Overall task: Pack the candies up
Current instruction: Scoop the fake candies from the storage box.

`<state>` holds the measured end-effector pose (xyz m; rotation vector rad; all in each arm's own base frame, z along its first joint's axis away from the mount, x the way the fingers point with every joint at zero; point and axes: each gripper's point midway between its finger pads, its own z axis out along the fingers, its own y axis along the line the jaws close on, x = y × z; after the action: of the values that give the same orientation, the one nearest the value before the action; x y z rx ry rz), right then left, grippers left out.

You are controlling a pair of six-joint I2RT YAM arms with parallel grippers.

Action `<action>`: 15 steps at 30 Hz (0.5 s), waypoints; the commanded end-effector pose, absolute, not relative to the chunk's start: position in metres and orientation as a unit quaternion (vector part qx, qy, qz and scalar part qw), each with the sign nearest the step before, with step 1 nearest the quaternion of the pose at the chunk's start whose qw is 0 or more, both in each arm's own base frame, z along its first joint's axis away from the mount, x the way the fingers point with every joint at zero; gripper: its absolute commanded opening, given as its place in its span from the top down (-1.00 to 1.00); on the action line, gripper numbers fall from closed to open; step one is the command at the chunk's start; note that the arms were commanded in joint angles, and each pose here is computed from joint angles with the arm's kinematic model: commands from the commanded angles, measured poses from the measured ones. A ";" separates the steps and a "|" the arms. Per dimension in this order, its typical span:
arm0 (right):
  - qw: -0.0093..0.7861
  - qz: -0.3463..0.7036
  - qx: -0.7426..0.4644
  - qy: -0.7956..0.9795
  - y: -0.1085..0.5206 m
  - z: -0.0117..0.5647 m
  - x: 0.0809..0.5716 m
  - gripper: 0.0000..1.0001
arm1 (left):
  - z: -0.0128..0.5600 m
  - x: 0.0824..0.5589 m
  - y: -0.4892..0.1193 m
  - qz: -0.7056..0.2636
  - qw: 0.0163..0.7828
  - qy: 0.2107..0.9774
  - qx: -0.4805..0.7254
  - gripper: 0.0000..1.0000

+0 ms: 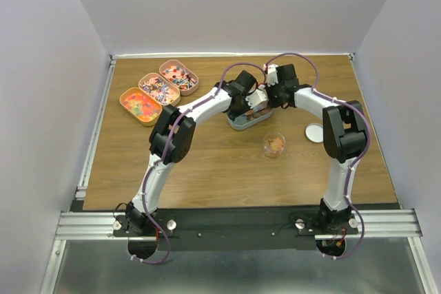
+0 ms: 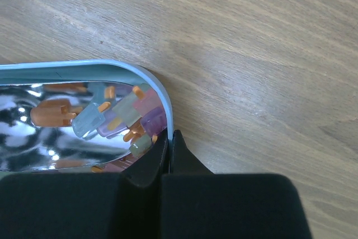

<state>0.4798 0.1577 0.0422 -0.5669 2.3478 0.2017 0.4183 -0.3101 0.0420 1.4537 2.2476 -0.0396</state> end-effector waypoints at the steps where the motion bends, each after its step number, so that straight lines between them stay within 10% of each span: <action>1: 0.350 0.095 -0.233 0.902 0.170 0.037 0.475 0.99 | 0.057 0.416 -0.312 -0.016 0.235 0.821 0.520 1.00; 15: 0.352 0.101 -0.233 0.901 0.173 0.040 0.475 0.99 | 0.055 0.422 -0.295 0.058 0.210 0.833 0.508 1.00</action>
<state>0.4794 0.1640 0.0431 -0.5792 2.3362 0.2165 0.4160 -0.2933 0.0537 1.4168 2.3196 0.0941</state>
